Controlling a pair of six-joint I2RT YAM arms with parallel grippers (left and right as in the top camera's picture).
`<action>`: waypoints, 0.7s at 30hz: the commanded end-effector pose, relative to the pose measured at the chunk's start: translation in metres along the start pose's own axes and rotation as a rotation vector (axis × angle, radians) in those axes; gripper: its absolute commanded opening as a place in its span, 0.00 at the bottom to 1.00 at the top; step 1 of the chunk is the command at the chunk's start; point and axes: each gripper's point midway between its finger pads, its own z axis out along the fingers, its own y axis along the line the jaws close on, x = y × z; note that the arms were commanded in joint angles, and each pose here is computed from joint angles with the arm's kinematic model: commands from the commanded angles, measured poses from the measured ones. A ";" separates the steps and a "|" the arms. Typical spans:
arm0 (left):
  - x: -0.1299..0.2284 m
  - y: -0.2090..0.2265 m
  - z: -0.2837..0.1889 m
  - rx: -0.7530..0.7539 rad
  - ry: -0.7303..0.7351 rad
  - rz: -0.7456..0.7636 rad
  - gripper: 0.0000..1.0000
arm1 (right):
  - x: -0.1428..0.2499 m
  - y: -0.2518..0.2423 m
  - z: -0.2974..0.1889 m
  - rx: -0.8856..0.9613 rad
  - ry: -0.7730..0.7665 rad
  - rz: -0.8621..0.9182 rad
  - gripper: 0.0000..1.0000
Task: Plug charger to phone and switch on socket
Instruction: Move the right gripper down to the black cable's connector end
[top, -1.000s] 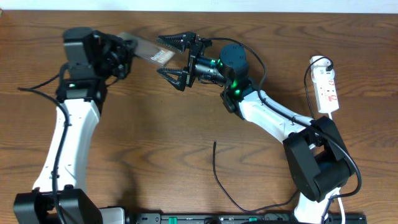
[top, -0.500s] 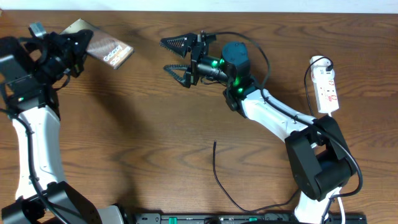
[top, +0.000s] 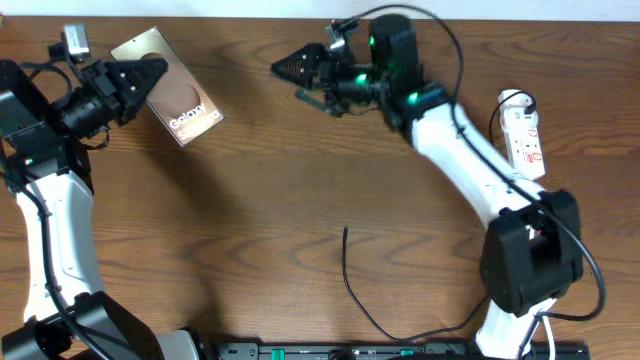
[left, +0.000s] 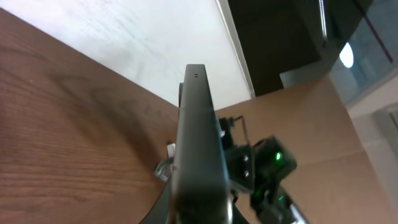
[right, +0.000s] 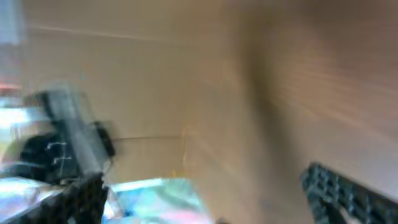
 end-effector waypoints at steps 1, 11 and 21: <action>0.005 -0.008 -0.002 0.032 0.031 0.063 0.07 | -0.025 -0.017 -0.022 0.263 -0.117 -0.219 0.99; 0.005 -0.008 -0.002 0.032 0.031 0.087 0.08 | 0.043 -0.112 -0.077 0.886 0.023 -0.054 0.99; 0.005 -0.007 -0.002 0.031 0.032 0.079 0.07 | 0.129 -0.181 -0.072 1.079 0.187 0.122 0.99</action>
